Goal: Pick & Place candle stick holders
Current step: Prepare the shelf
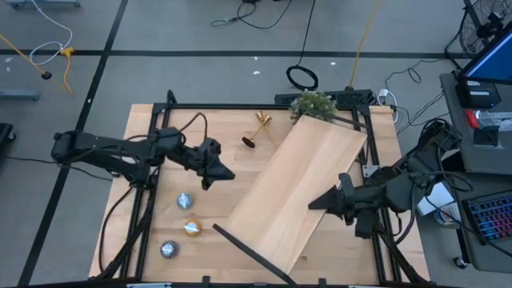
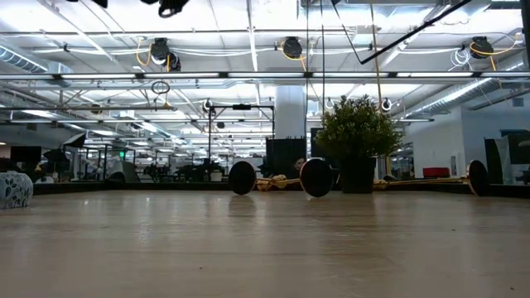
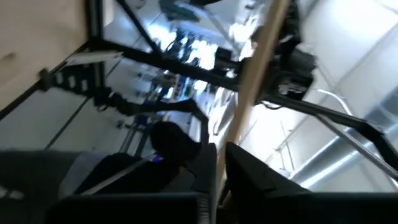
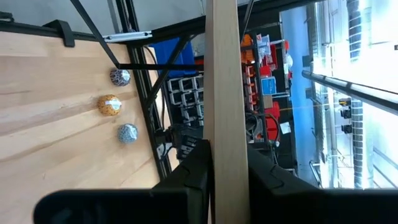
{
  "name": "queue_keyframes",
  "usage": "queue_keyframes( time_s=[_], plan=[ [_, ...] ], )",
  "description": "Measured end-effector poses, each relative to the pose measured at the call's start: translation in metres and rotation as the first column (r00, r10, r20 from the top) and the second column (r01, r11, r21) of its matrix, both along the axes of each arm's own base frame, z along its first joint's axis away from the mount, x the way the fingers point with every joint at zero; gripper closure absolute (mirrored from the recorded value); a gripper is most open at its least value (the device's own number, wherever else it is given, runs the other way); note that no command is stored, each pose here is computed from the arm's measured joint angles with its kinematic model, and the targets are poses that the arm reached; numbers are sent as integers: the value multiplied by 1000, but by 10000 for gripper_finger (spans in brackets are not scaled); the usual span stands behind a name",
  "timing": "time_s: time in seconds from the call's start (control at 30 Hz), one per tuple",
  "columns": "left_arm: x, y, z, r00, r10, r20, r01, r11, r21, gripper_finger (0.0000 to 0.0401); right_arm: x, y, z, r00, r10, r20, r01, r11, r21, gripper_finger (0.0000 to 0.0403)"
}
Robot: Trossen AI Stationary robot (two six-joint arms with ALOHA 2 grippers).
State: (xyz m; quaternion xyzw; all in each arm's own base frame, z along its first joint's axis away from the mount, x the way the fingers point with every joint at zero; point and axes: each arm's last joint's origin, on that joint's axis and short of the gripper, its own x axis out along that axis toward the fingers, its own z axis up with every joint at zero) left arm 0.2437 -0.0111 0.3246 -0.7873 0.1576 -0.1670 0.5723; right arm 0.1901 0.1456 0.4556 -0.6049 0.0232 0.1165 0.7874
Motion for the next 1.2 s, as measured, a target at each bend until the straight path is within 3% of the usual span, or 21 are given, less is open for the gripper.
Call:
queue_keyframes(
  time_s=[0.1,0.27,0.4,0.53,0.83,1.2],
  plan=[
    [9,3,-10,998,-46,-48,45,999,-11,308,0,-1,0,1000,-26,5,26,1000,-1,363],
    [21,12,-23,993,-83,-86,83,997,-10,182,0,-1,0,999,-43,1,43,999,25,363],
    [30,25,-22,995,-92,35,91,996,23,94,0,-1,0,999,-40,-6,41,998,40,363],
    [34,38,-11,983,-40,178,37,999,19,43,0,-1,-1,999,-41,-8,41,998,38,363],
    [55,41,-7,981,-118,156,117,993,19,42,0,-2,0,998,-65,-2,65,997,36,363],
    [117,44,10,942,-273,198,260,962,89,61,0,-2,-1,998,-64,-8,64,997,44,363]
  ],
)
